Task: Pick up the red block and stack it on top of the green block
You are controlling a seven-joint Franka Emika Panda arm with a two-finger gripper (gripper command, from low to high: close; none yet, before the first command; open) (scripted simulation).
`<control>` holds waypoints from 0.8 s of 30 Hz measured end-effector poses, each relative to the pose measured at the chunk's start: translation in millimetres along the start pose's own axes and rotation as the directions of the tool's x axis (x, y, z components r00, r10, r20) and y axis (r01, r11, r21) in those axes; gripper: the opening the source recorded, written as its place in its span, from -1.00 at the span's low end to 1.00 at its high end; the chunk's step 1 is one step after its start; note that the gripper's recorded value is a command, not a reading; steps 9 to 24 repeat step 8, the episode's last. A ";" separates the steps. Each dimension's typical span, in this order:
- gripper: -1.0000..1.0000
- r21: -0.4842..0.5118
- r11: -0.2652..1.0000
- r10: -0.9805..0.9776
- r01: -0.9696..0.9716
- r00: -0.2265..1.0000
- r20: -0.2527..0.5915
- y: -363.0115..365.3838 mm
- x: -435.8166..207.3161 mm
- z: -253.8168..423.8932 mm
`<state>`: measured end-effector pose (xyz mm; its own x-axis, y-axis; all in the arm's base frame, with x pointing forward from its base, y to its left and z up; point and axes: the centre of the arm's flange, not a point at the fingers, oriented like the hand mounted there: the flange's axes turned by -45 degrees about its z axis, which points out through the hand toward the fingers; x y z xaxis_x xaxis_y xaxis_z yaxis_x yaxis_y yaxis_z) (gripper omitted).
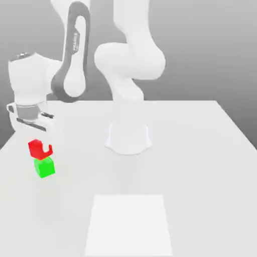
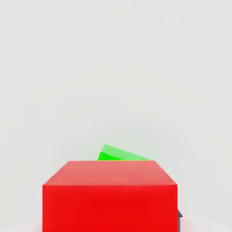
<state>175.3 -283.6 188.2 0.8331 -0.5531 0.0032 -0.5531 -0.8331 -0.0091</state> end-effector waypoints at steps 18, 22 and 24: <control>1.00 -0.005 1.000 -0.015 0.015 1.000 0.002 -4.4 0.5 6.8; 1.00 -0.005 1.000 -0.015 0.015 1.000 0.002 -4.4 0.5 6.8; 1.00 -0.005 1.000 -0.015 0.015 1.000 0.002 -4.4 0.5 6.8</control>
